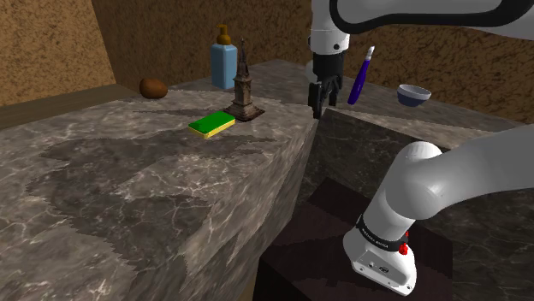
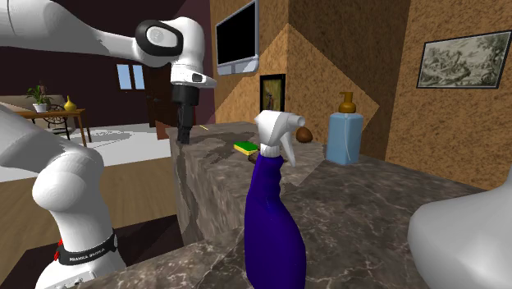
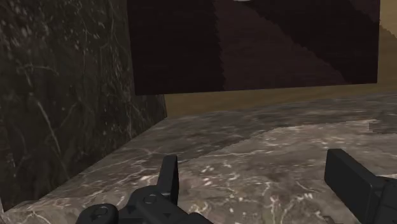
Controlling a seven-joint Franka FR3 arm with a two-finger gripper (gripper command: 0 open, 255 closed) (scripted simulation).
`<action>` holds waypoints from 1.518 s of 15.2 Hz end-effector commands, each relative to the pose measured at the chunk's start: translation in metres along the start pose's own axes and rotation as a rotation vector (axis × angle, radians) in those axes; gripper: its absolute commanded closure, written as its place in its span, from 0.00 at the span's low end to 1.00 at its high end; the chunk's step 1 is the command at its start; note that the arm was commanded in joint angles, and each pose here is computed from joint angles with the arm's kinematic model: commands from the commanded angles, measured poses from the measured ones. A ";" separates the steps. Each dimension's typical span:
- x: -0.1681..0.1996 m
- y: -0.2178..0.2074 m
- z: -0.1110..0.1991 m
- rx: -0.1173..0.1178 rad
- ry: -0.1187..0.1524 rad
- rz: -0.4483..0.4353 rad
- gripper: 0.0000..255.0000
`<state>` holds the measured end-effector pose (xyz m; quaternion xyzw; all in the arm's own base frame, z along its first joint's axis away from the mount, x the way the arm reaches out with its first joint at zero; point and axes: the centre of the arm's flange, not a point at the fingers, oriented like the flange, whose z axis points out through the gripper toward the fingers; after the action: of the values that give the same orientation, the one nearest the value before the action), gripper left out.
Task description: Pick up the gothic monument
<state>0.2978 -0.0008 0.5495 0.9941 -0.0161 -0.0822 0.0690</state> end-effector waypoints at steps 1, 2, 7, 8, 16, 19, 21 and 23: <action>0.000 0.000 0.000 0.000 0.000 0.000 0.00; 0.010 0.000 -0.002 0.007 0.016 -0.004 0.00; 0.062 0.003 -0.017 0.042 0.095 -0.026 0.00; 0.073 0.003 -0.021 0.049 0.111 -0.030 0.00; 0.152 0.005 -0.054 0.105 0.239 -0.064 0.00; 0.181 0.006 -0.069 0.126 0.286 -0.077 0.00; 0.199 0.006 -0.079 0.140 0.318 -0.085 0.00; 0.216 0.007 -0.090 0.152 0.347 -0.093 0.00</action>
<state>0.5175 -0.0032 0.5992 0.9961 0.0335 0.0809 -0.0053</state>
